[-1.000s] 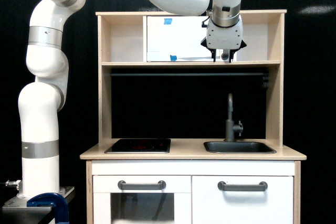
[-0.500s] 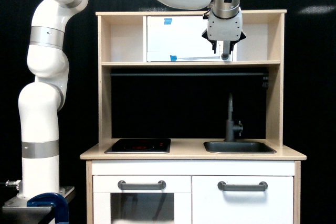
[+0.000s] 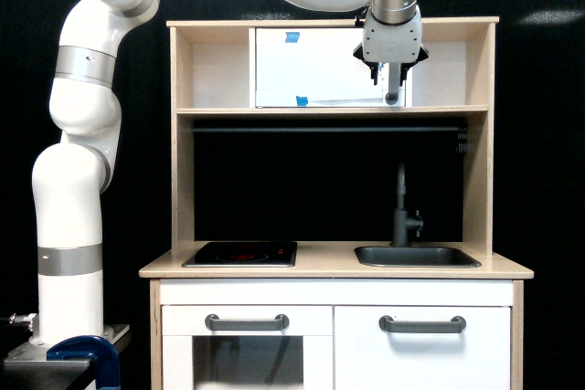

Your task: Open the oven door

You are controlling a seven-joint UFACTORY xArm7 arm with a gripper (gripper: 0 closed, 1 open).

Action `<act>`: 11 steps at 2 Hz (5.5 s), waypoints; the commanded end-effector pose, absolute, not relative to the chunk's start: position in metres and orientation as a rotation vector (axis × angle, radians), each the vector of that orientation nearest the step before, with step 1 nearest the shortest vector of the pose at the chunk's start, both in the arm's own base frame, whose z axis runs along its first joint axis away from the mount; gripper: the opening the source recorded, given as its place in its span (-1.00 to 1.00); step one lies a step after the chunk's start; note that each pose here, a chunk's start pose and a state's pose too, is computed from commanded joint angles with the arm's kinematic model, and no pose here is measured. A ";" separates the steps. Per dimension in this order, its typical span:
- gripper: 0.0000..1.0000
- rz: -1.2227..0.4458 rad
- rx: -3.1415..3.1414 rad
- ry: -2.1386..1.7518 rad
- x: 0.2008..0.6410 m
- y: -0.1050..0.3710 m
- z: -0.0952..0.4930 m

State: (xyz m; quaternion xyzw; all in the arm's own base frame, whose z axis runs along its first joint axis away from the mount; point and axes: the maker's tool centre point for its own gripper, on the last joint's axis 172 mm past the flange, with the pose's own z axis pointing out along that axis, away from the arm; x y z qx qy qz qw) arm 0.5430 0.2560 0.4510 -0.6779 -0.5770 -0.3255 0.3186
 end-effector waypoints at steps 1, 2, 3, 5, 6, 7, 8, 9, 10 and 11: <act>1.00 -0.856 -1.783 -1.518 0.548 0.272 0.458; 1.00 -0.856 -1.783 -1.518 0.554 0.284 0.465; 1.00 -0.856 -1.783 -1.518 0.555 0.294 0.469; -1.00 -0.856 -1.783 -1.518 0.555 0.297 0.469; -1.00 -0.856 -1.783 -1.518 0.555 0.295 0.469; -1.00 -0.856 -1.783 -1.518 0.554 0.284 0.470; -1.00 -0.856 -1.783 -1.518 0.551 0.266 0.474; -1.00 -0.856 -1.783 -1.518 0.542 0.240 0.476; -1.00 -0.856 -1.783 -1.518 0.526 0.208 0.483; -1.00 -0.856 -1.783 -1.518 0.515 0.183 0.481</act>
